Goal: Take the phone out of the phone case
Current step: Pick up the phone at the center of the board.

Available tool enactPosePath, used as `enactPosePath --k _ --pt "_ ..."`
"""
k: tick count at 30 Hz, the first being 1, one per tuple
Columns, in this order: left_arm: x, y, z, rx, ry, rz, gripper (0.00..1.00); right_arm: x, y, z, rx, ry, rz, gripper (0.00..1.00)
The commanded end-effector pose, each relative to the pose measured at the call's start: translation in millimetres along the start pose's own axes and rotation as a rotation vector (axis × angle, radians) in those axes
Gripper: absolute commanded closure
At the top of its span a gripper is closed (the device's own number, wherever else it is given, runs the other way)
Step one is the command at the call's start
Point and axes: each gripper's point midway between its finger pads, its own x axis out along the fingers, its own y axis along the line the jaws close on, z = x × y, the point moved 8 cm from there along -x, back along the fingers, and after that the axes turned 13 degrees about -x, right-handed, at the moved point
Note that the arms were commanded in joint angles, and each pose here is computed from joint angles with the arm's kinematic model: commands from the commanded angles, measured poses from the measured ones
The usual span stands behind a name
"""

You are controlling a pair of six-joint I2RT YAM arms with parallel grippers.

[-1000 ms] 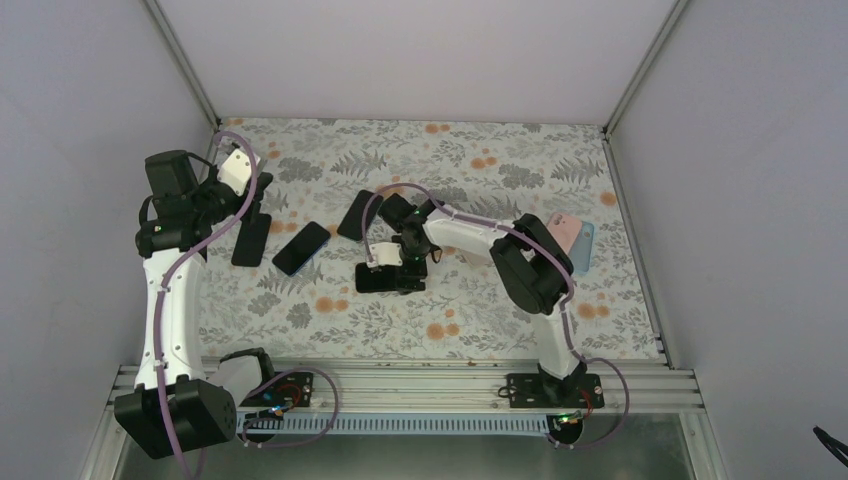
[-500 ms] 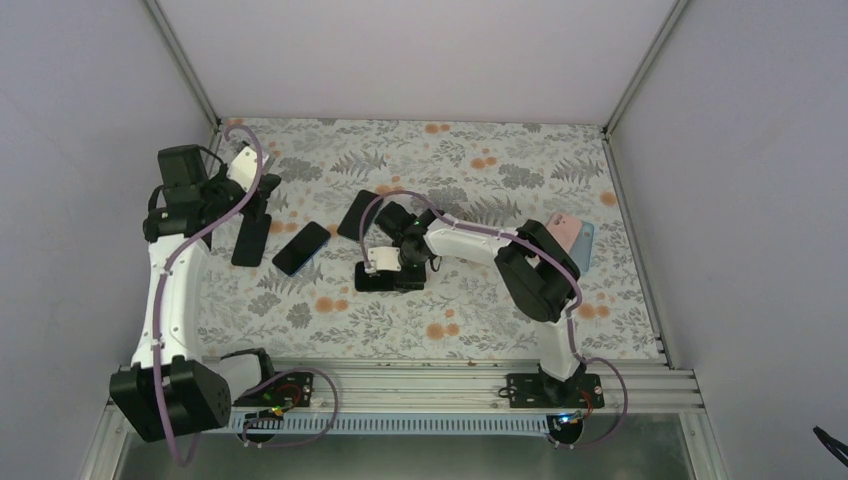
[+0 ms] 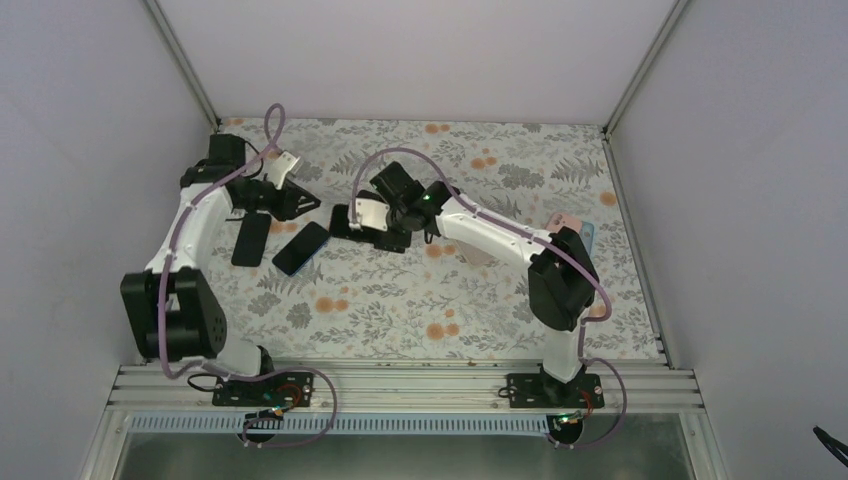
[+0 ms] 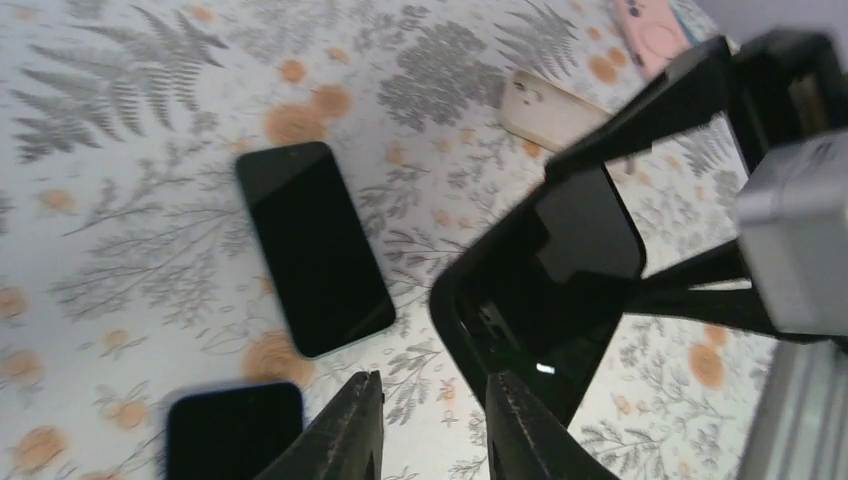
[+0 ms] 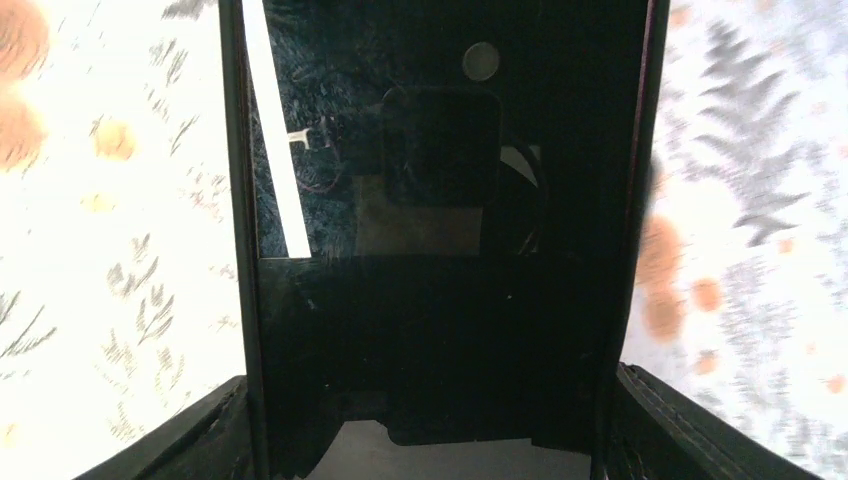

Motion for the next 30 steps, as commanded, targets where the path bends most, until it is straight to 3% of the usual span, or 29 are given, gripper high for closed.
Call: enactPosePath --k 1,7,11,16,20,25,26,29,30 --pt "9 -13 6 -0.045 0.056 -0.196 0.66 -28 -38 21 0.041 -0.056 -0.170 0.54" --pt "15 -22 16 -0.060 0.080 -0.348 0.41 -30 -62 36 0.043 -0.067 -0.219 0.56" --pt "21 -19 16 -0.081 0.089 -0.382 0.37 -33 -69 43 0.042 -0.093 -0.234 0.57" --pt "31 -17 11 -0.092 0.108 -0.409 0.61 -34 -72 45 0.042 -0.104 -0.241 0.58" --pt "34 -16 12 -0.099 0.106 -0.430 0.68 -39 -73 47 0.043 -0.120 -0.245 0.58" --pt "35 -15 17 -0.093 0.101 -0.432 0.96 -47 -71 49 0.040 -0.135 -0.238 0.55" --pt "34 -17 18 -0.082 0.100 -0.427 0.98 -49 -71 48 0.038 -0.130 -0.239 0.50" --pt "23 -25 27 -0.005 0.090 -0.389 0.98 -57 -66 39 0.044 -0.122 -0.230 0.19" --pt "16 -29 31 0.036 0.087 -0.367 0.98 -62 -65 34 0.050 -0.133 -0.219 0.13"
